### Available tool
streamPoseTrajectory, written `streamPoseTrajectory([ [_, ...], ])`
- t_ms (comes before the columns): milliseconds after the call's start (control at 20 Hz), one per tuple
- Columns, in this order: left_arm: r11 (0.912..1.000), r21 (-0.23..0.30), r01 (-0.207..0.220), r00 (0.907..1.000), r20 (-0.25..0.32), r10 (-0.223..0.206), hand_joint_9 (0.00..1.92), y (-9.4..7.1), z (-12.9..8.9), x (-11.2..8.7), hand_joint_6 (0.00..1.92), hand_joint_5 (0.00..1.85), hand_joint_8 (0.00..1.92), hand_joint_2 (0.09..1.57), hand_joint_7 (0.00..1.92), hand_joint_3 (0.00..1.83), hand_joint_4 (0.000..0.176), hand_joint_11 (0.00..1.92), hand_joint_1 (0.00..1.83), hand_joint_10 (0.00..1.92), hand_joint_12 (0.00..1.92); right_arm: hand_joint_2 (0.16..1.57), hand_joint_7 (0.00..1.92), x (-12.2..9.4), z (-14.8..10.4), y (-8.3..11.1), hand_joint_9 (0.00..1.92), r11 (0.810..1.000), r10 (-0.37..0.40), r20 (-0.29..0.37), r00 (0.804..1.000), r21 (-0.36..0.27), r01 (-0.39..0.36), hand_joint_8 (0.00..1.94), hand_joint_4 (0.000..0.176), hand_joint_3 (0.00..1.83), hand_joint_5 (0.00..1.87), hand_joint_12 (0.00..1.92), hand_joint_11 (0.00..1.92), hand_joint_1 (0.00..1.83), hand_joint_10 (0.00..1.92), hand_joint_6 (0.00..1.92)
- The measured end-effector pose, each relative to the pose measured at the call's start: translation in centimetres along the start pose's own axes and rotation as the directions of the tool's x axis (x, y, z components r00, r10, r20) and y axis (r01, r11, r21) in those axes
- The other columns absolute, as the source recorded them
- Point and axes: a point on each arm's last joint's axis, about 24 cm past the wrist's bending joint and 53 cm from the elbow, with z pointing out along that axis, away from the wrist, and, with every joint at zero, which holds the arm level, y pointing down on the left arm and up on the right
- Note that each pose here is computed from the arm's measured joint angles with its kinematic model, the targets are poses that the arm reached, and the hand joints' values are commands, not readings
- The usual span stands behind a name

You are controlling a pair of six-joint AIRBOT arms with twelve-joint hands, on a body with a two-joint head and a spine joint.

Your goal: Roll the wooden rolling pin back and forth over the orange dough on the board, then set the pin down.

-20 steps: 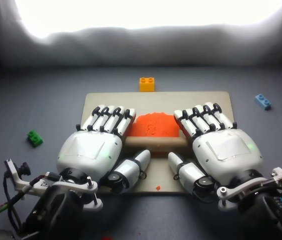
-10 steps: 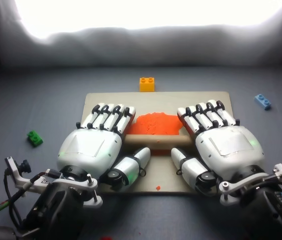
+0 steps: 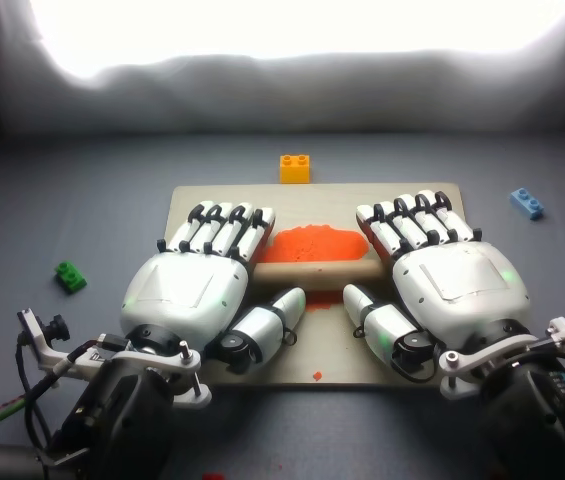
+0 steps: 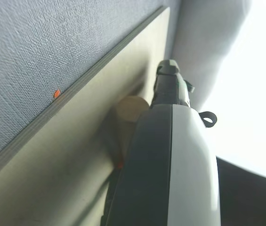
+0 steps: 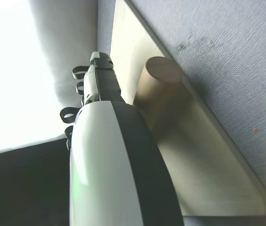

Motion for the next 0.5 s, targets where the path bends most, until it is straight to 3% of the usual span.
streamPoseTrajectory([
  [200,1.0000,0.004,-0.006,1.0000,0.005,0.006,0.00,0.09,0.19,-0.14,0.00,0.01,0.00,1.45,0.00,0.01,0.000,0.00,0.00,0.00,0.00,1.53,0.18,-0.08,0.26,-0.26,0.13,1.000,0.007,-0.001,1.000,0.001,-0.007,0.00,0.000,0.00,0.19,0.33,0.00,0.00,0.00,0.01],
  [450,1.0000,0.003,-0.005,0.9999,0.010,0.005,0.00,0.24,0.52,-0.29,0.01,0.02,0.00,1.46,0.00,0.01,0.000,0.00,0.00,0.00,0.00,1.53,0.18,-0.16,0.66,-0.46,0.14,1.000,0.021,-0.005,1.000,0.001,-0.021,0.00,0.000,0.00,0.18,0.34,0.00,0.00,0.01,0.00],
  [500,1.0000,0.002,-0.004,0.9999,0.009,0.004,0.00,0.29,0.55,-0.29,0.00,0.01,0.00,1.47,0.00,0.01,0.000,0.00,0.00,0.00,0.00,1.53,0.15,-0.21,0.75,-0.61,0.12,1.000,0.022,-0.004,1.000,0.004,-0.022,0.01,0.000,0.00,0.15,0.25,0.00,0.00,0.01,0.00],
])
